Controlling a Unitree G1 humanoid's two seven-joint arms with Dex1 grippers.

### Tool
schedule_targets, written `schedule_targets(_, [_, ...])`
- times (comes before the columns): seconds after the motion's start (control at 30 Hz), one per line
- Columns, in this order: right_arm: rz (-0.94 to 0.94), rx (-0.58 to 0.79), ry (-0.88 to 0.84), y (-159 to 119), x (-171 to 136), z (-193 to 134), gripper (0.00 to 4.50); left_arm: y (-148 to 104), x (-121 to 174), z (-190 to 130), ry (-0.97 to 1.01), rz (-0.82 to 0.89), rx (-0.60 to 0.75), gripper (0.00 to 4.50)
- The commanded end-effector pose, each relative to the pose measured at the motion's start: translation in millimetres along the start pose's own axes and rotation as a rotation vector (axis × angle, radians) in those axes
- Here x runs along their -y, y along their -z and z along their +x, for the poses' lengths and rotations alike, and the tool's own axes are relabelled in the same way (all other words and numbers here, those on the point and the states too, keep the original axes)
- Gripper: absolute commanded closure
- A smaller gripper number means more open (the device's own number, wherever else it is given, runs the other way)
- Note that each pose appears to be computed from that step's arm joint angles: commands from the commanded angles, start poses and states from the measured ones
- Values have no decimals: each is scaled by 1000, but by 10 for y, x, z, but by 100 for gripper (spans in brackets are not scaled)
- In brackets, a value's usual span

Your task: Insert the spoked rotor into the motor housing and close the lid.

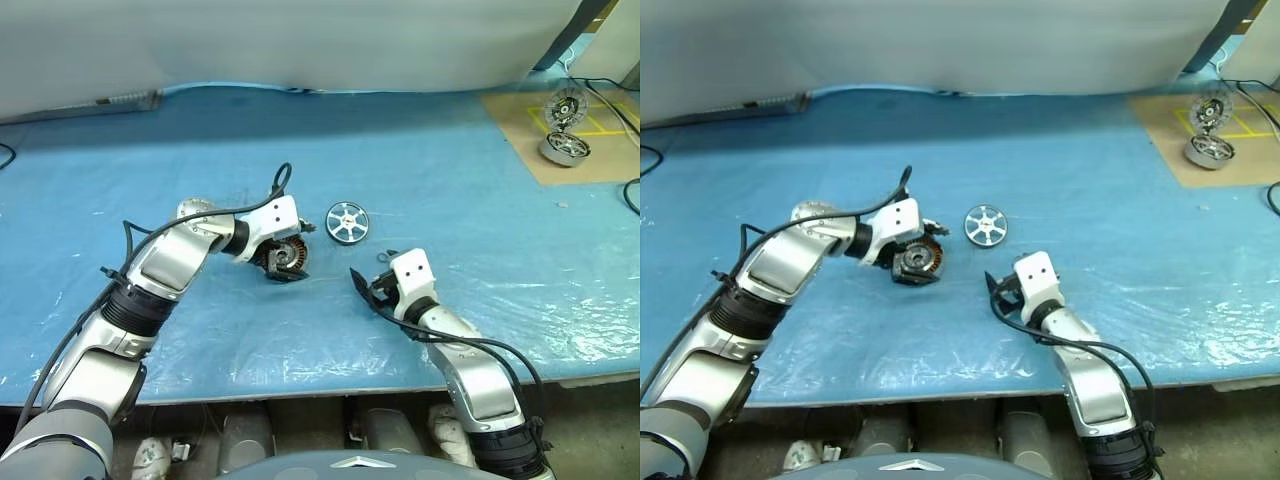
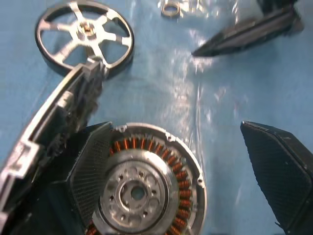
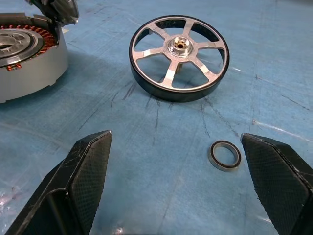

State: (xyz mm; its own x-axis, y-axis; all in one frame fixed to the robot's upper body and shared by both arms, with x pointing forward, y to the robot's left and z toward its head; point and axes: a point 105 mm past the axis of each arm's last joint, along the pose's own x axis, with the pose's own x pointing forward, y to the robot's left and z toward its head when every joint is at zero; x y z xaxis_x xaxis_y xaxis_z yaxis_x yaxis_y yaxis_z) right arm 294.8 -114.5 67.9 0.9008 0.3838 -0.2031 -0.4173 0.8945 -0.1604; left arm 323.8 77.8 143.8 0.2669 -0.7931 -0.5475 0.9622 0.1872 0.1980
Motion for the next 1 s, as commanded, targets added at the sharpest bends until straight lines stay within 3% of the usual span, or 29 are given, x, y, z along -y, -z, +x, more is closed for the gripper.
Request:
schedule_targets(0.03, [0, 55, 0, -153, 13, -45, 0, -79, 2, -187, 14, -12, 44, 3])
schedule_targets(0.23, [3, 49, -2, -151, 25, -57, 0, 94, 163, -342, 101, -64, 7, 3])
schedule_targets(0.37, [10, 46, -1, -153, 36, -71, 0, 192, 262, -408, 122, -87, 52, 3])
schedule_targets(0.57, [18, 58, 9, -179, 125, -155, 0, 254, 219, -440, -39, -119, 286, 3])
schedule_targets(0.8, [17, 40, 52, -114, 266, -196, 0, 377, 148, -347, -262, -176, 363, 3])
schedule_targets(0.9, [30, 40, 55, -113, 241, -147, 0, 413, 268, -256, -291, -123, 366, 3])
schedule_targets(1.0, [34, 39, 62, -103, 226, -97, 0, 476, 331, -220, -335, -172, 402, 3])
